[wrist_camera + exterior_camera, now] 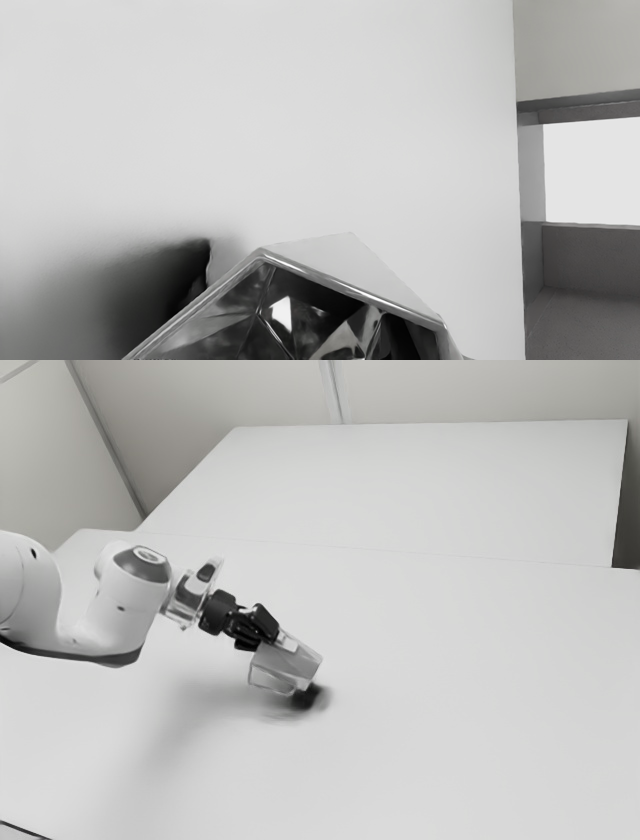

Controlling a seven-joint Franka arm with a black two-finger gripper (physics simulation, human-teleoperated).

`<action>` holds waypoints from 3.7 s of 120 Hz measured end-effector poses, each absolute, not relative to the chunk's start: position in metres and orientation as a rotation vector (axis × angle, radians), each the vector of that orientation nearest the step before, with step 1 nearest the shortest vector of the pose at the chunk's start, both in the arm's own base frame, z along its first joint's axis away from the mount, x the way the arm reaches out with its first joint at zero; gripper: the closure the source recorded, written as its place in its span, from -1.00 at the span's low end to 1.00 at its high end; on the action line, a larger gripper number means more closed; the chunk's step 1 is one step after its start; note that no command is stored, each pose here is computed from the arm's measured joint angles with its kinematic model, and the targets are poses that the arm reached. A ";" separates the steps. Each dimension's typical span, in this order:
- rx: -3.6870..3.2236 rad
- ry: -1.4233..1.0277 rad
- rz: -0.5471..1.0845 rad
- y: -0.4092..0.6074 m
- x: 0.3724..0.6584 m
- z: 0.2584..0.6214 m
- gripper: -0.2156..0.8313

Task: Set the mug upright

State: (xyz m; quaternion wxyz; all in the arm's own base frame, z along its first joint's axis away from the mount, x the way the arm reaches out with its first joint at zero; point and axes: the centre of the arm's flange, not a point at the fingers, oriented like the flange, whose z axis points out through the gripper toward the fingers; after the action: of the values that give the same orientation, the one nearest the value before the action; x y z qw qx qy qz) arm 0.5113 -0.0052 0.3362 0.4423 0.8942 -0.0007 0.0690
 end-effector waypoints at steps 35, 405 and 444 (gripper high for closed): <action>2.514 0.012 0.217 -0.029 0.520 0.369 0.86; 3.009 1.005 0.042 0.018 0.557 0.471 -0.57; 3.130 0.636 0.140 0.023 0.562 0.586 -0.59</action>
State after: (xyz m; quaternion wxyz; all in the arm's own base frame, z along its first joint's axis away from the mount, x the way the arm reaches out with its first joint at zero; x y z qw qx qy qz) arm 0.5617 0.0235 0.5858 -0.0276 0.9786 0.1989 0.0439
